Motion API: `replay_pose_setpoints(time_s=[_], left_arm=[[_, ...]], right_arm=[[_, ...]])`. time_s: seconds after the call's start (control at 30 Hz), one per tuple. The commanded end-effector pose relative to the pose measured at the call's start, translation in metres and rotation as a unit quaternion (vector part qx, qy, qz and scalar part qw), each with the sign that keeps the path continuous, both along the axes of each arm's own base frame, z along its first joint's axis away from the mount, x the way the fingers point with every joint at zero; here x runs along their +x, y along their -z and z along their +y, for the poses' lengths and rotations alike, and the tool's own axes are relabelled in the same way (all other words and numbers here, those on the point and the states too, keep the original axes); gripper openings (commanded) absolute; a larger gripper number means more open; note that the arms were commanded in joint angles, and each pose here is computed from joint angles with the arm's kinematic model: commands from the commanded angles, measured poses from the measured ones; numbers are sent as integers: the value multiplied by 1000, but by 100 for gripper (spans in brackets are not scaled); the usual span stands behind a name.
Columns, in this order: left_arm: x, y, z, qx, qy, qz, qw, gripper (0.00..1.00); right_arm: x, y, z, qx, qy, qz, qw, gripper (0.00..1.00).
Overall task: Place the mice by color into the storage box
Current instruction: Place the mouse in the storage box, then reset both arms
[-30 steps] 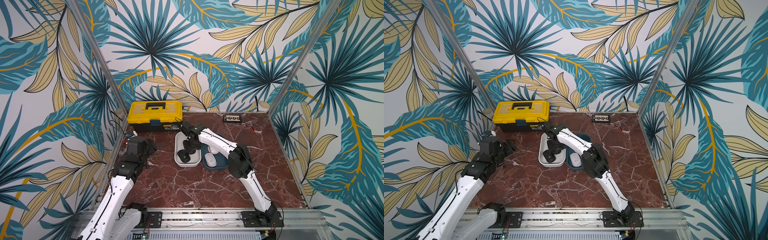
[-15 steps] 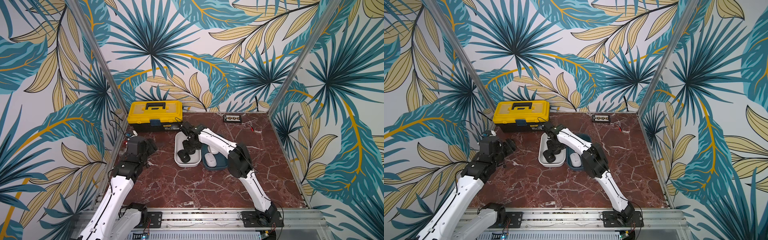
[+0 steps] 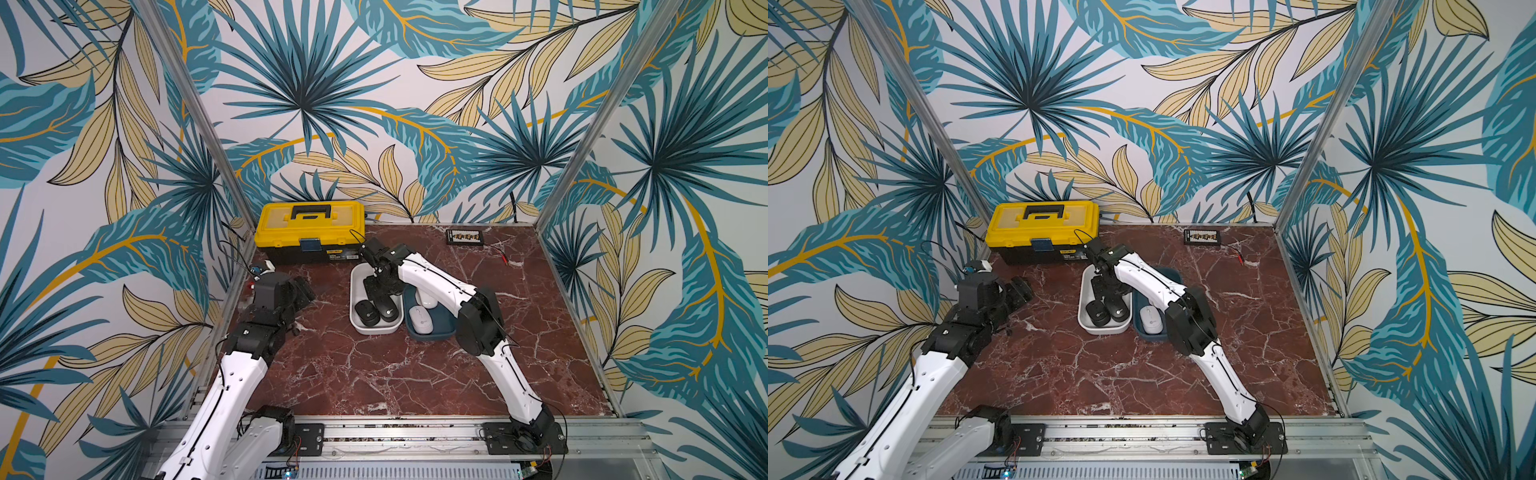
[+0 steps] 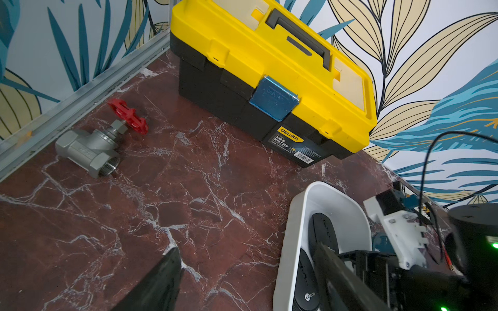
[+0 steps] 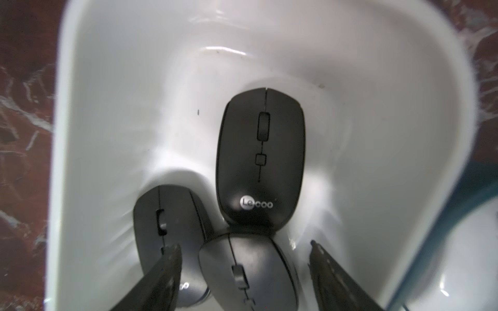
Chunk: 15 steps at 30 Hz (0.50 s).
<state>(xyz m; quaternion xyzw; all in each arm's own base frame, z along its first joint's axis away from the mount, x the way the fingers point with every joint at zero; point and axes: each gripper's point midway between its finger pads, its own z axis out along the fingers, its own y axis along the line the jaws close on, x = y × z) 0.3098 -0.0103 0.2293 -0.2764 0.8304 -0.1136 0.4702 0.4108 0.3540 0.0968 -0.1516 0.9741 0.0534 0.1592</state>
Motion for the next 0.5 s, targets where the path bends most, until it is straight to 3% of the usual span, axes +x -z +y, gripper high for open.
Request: replay_pose_setpoints(time_s=[0.0,0.13,0.2,0.27,0.37,0.47], left_arm=[[1,-25,1,4,4,-28,1000,80],[9,-33,-5,19,30,-39,999,84],[15,-34,-7,34,43,-37,998,91],[21,-29,-9,45,53,-27,997,98],[30,-22,-16,58,77,-30,995,100],[41,-12,-22,74,100,-39,991,100]], right_arm=[[-1,-96,-13,36,0,-77,996,76],[0,-143,-41,15,13,-144,989,76],[2,-156,-64,-5,26,-172,985,78],[3,-159,-88,-2,42,-173,984,78],[8,-157,-139,-16,86,-186,979,77],[13,-168,-191,-29,128,-254,958,78]])
